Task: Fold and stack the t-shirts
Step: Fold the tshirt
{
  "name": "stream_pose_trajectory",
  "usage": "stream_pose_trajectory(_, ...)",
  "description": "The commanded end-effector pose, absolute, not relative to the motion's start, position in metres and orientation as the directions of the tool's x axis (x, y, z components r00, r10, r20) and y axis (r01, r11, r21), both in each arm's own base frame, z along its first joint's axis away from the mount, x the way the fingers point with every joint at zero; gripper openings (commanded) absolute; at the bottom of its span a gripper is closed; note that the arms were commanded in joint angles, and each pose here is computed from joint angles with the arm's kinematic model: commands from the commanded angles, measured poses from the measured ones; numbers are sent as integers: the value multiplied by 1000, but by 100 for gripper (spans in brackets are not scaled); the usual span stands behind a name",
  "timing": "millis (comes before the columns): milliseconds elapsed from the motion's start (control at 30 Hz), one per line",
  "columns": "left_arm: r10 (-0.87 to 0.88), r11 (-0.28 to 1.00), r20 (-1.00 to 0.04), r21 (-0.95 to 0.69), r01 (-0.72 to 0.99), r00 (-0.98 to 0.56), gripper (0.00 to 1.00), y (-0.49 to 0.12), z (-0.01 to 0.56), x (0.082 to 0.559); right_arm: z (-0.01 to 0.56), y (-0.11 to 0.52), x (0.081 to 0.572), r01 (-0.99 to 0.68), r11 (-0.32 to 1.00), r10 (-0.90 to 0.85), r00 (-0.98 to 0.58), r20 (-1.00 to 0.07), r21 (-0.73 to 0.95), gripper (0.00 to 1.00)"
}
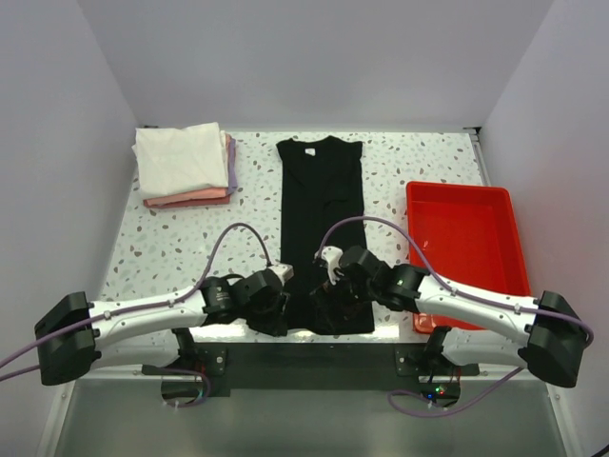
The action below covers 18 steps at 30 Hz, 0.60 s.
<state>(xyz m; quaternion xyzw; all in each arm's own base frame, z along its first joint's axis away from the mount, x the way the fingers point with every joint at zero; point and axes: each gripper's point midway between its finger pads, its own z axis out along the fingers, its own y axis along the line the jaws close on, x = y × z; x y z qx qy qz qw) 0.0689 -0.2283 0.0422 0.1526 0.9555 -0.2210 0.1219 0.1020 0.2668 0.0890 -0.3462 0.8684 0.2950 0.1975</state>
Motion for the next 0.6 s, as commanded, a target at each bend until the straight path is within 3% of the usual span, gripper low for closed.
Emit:
stream_pose_trajectory(0, 257, 813, -348, -426, 396, -902, 43, -239, 47, 70, 86, 259, 99, -694, 617, -469, -703, -534, 372, 99)
stream_pose_trajectory(567, 325, 842, -347, -317, 436, -880, 33, -245, 25, 86, 87, 256, 95, -690, 612, -467, -709, -528, 385, 99)
